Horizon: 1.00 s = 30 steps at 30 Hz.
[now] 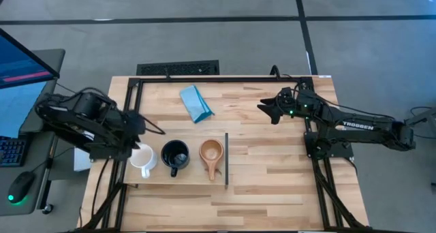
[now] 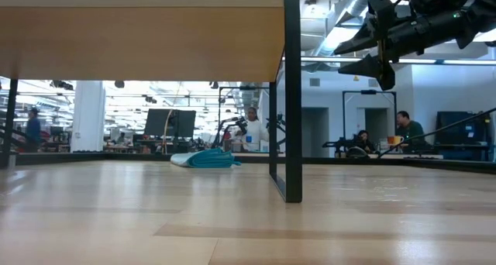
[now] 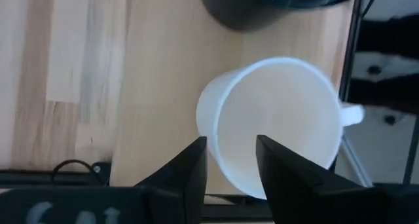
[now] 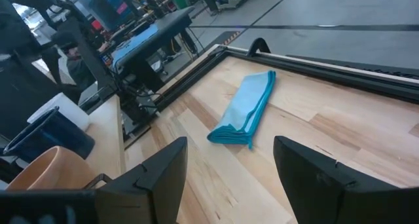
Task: Stack small to large cups/mugs on shelf
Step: Return to Home Position
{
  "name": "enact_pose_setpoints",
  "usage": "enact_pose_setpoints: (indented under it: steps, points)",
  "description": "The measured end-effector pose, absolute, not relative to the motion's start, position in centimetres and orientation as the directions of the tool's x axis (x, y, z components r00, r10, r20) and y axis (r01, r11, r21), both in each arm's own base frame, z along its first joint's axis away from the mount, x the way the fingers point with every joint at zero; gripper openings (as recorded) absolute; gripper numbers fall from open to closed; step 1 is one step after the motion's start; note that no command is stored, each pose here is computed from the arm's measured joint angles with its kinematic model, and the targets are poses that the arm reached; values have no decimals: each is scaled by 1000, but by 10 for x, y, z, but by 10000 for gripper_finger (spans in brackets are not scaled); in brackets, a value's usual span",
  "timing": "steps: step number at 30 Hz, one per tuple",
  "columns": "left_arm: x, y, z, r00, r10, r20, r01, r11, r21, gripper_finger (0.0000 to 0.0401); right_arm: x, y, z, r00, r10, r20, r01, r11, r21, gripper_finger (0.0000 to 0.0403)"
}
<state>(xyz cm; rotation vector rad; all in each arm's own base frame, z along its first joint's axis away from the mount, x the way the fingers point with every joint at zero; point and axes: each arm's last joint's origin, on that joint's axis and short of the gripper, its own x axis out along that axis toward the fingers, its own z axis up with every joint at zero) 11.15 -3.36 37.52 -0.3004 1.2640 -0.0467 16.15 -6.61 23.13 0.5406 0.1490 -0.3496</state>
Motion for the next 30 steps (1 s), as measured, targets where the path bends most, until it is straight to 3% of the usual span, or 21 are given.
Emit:
enact_pose_setpoints:
  steps: [5,10,18,30]
  points:
    - [100,-28,392,415,-135,-900,-162,962,-219,122,161,-66,231,931,-286,-228,363,800,478,249]
    - [77,-16,408,553,17,-833,-240,961,-140,122,162,-66,232,934,-284,-218,356,797,488,249]
    - [25,7,430,799,259,-542,-443,864,-240,119,163,-65,236,955,-236,-182,297,812,503,249]
    - [13,16,440,823,440,-359,-479,878,-20,76,149,-59,257,969,-246,-22,234,885,402,249]
